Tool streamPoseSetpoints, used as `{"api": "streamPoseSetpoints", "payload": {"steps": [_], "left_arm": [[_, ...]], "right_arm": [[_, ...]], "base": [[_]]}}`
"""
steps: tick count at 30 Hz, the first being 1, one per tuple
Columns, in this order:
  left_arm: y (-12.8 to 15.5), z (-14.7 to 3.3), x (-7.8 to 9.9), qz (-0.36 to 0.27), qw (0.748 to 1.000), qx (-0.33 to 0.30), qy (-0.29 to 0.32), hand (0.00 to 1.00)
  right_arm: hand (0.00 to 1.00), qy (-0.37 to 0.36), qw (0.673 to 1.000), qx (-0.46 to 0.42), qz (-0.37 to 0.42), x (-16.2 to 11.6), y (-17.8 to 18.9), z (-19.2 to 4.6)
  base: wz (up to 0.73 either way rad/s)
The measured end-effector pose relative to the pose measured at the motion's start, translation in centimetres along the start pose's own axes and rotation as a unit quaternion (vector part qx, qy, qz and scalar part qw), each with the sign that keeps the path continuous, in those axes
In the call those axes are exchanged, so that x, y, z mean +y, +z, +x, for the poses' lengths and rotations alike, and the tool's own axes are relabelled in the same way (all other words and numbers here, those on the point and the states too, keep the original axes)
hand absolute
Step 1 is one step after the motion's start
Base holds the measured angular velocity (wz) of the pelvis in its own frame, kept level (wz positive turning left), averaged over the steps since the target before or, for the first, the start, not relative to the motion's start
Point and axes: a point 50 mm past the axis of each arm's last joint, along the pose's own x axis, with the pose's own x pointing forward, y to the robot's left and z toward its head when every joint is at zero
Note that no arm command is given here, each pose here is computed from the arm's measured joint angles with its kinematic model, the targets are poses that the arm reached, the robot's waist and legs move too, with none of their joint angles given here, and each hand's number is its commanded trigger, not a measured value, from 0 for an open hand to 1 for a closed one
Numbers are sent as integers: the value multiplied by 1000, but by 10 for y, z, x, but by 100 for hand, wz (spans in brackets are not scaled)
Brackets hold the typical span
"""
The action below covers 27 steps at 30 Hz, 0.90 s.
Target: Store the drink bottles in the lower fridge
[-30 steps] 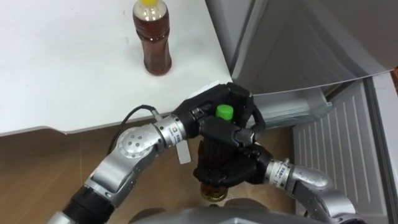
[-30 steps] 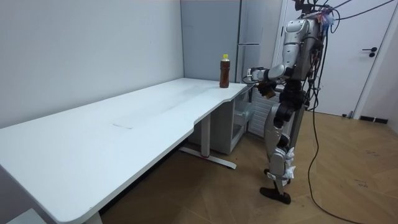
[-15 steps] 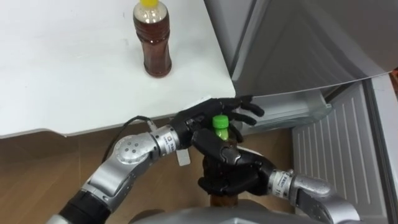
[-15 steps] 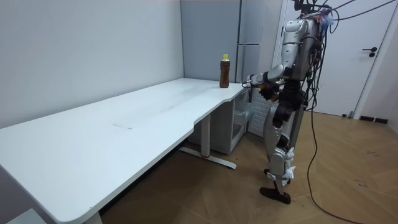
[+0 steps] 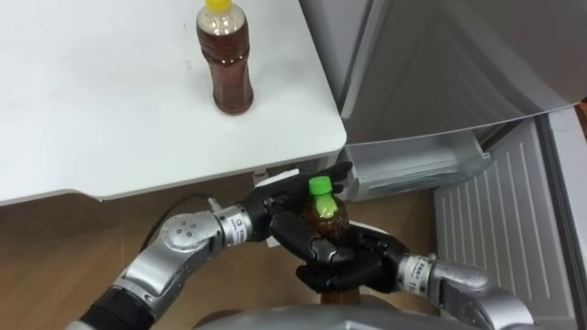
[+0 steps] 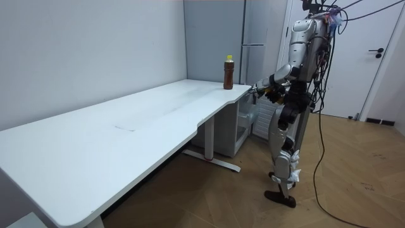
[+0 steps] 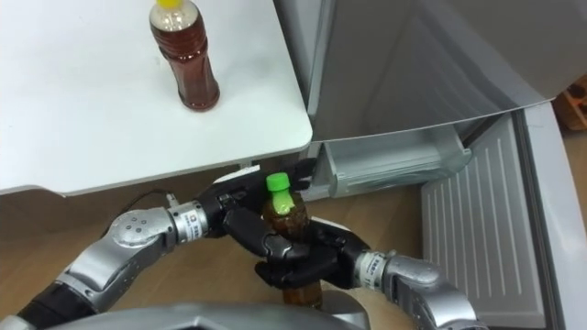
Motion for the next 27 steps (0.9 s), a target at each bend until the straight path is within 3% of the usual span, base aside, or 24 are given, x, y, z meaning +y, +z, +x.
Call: {"api": "streamPoseSetpoints", "payload": {"steps": [14,22,27], "left_arm": [[-18,-3,0,-30,999,27,6,0],[-37,-3,4,-80,995,43,32,0],[-58,-4,6,-144,986,53,72,0]], "right_arm": [[100,-33,999,2,4,-3,-1,0],[100,-61,998,4,16,-5,-5,2],[100,-80,996,7,29,-4,-10,5]], "base": [[0],[0],[0]]}}
